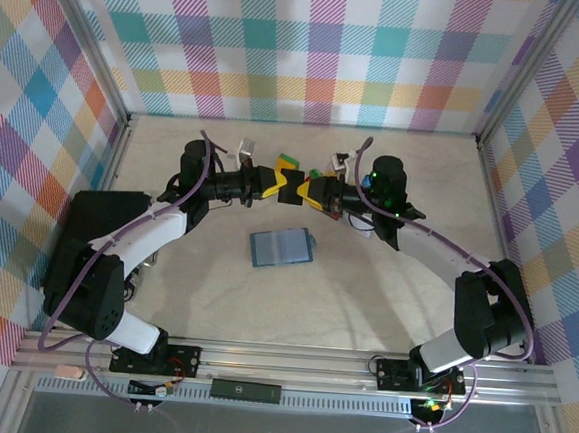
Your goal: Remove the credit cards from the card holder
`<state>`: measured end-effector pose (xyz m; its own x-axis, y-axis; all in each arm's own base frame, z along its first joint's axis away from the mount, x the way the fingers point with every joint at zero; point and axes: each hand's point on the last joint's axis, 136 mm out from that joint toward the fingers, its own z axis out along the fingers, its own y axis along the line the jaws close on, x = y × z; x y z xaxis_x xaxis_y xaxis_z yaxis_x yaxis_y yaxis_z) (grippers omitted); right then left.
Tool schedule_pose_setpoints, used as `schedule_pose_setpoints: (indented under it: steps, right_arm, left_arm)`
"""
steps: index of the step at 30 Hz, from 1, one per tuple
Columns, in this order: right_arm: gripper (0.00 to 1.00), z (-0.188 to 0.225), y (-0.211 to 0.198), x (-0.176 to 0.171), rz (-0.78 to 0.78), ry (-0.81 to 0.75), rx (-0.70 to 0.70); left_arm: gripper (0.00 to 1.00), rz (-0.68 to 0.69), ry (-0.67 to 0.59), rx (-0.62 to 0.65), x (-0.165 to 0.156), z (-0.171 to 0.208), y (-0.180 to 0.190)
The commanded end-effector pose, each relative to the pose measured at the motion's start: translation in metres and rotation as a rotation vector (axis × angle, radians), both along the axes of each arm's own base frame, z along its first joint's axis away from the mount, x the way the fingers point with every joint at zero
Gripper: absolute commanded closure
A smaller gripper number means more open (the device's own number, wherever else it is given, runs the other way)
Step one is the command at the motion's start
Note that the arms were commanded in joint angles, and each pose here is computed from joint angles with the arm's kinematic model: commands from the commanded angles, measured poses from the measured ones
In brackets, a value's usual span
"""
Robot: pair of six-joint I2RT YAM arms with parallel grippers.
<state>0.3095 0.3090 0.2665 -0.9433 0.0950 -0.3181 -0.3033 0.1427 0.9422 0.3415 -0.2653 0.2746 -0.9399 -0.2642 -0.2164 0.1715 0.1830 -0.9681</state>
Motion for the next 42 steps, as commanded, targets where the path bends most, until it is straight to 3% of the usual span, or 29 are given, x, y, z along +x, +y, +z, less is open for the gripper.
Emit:
schedule_pose_setpoints:
  steps: [1, 6, 13, 22, 26, 30, 38, 42]
  right_arm:
    - [0.80, 0.012, 0.007, 0.003, 0.016, -0.034, 0.022]
    - [0.97, 0.006, 0.007, 0.012, -0.017, -0.036, -0.028]
    - [1.00, -0.016, -0.008, 0.029, -0.098, -0.139, -0.283]
    - [1.00, -0.037, -0.054, 0.063, -0.089, -0.426, -0.769]
    - [1.00, -0.045, -0.072, 0.075, 0.000, -0.524, -0.972]
    - [1.00, -0.054, -0.082, 0.082, 0.103, -0.576, -1.090]
    - [1.00, -0.084, -0.098, 0.101, 0.240, -0.585, -1.278]
    - [1.00, -0.095, -0.097, 0.108, 0.282, -0.590, -1.304]
  left_arm:
    - [1.00, 0.005, -0.015, -0.005, 0.005, 0.005, -0.003]
    - [0.98, 0.024, 0.016, 0.033, 0.007, -0.007, 0.000]
    - [0.51, 0.161, 0.114, 0.308, 0.013, -0.057, 0.044]
    - [0.25, 0.337, 0.238, 0.575, 0.013, -0.084, 0.130]
    - [0.12, 0.354, 0.218, 0.627, 0.011, -0.082, 0.157]
    - [0.02, 0.396, 0.205, 0.649, 0.008, -0.078, 0.181]
    - [0.00, 0.407, 0.169, 0.717, 0.000, -0.075, 0.197]
    - [0.00, 0.377, 0.152, 0.698, -0.001, -0.074, 0.193]
